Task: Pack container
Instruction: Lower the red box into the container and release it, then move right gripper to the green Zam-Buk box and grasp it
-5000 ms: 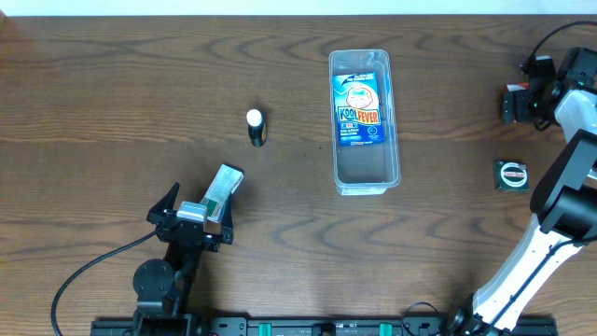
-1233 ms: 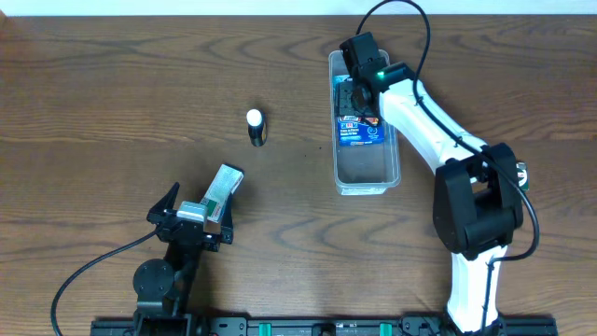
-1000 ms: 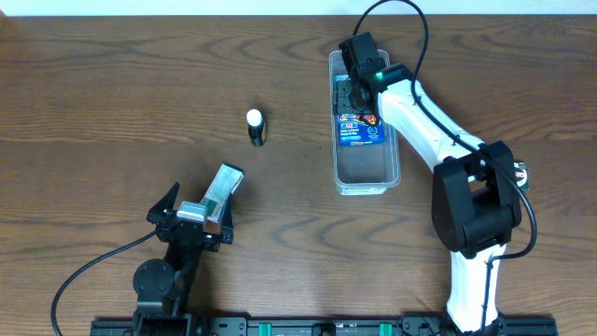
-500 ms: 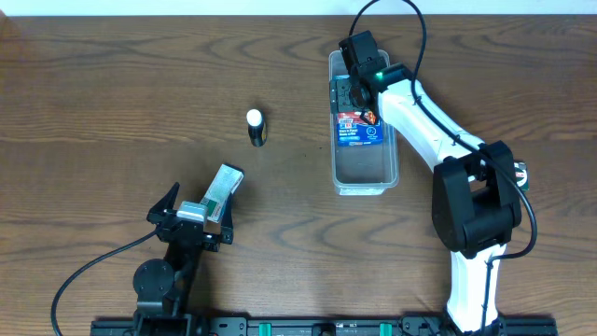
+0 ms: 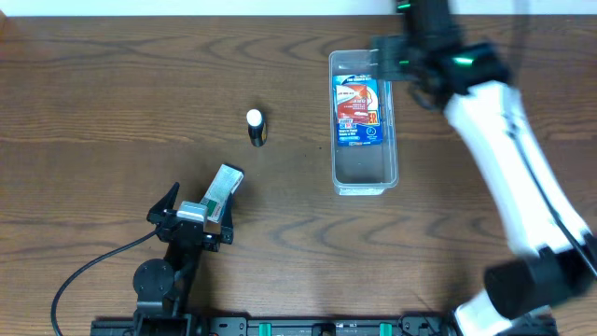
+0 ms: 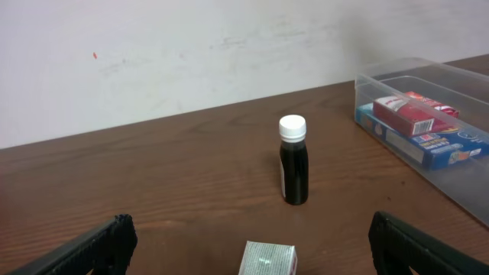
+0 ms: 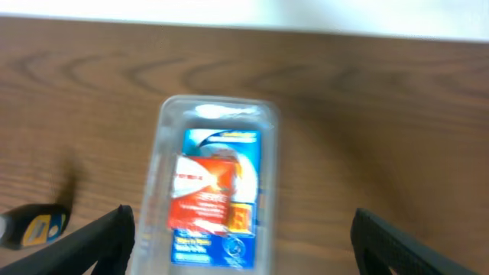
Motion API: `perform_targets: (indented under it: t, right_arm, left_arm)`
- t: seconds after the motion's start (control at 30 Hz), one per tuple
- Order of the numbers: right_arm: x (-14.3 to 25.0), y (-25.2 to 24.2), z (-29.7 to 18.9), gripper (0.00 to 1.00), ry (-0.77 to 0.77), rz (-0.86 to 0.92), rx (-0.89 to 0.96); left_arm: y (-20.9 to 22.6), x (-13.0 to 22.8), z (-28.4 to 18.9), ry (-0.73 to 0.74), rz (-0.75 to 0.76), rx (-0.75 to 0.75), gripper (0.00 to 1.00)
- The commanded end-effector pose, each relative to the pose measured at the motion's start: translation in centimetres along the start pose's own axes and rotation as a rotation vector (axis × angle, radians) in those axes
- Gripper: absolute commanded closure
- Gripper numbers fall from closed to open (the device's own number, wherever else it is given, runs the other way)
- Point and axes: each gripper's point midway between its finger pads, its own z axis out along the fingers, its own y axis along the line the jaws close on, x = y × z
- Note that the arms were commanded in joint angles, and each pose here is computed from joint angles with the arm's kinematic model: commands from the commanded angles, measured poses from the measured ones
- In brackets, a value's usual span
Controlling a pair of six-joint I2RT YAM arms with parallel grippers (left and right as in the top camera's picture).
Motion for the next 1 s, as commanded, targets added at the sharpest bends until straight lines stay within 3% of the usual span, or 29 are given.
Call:
perform_targets:
  t: [0.0, 0.1, 0.33, 0.5, 0.67, 0.77, 0.87, 0.97]
  right_arm:
    - [1.0, -4.5, -3.2, 0.08, 0.038, 0.048, 0.087]
    - [3.6, -7.4, -4.8, 0.01, 0.14, 0.072, 0.15]
    - [10.5, -14.5, -7.4, 0.01, 0.43, 0.17, 0.31]
    - [14.3, -17.9, -8.8, 0.01, 0.6, 0.133, 0.356]
    - [15.8, -19.4, -6.7, 0.01, 0.617, 0.129, 0.293]
    - [16.4, -21.4, -4.8, 0.11, 0.595, 0.079, 0.31]
    - [17.9, -23.1, -3.0, 0.01, 0.591, 0.084, 0.322]
    - [19.8, -24.4, -2.0, 0.01, 0.605, 0.118, 0.336]
  left_arm:
    - [-0.3, 1.7, 0.1, 0.05, 0.008, 0.014, 0.02]
    - [-0.3, 1.7, 0.1, 0.05, 0.008, 0.014, 0.02]
    - [-0.3, 1.7, 0.1, 0.05, 0.008, 0.014, 0.02]
    - [-0.3, 1.7, 0.1, 0.05, 0.008, 0.014, 0.02]
    - [-0.3, 1.7, 0.1, 0.05, 0.008, 0.014, 0.02]
    - [-0.3, 1.7, 0.1, 0.05, 0.008, 0.014, 0.02]
    - [-0.3, 1.7, 0.1, 0.05, 0.008, 0.014, 0.02]
    - [-0.3, 1.7, 0.1, 0.05, 0.008, 0.014, 0.02]
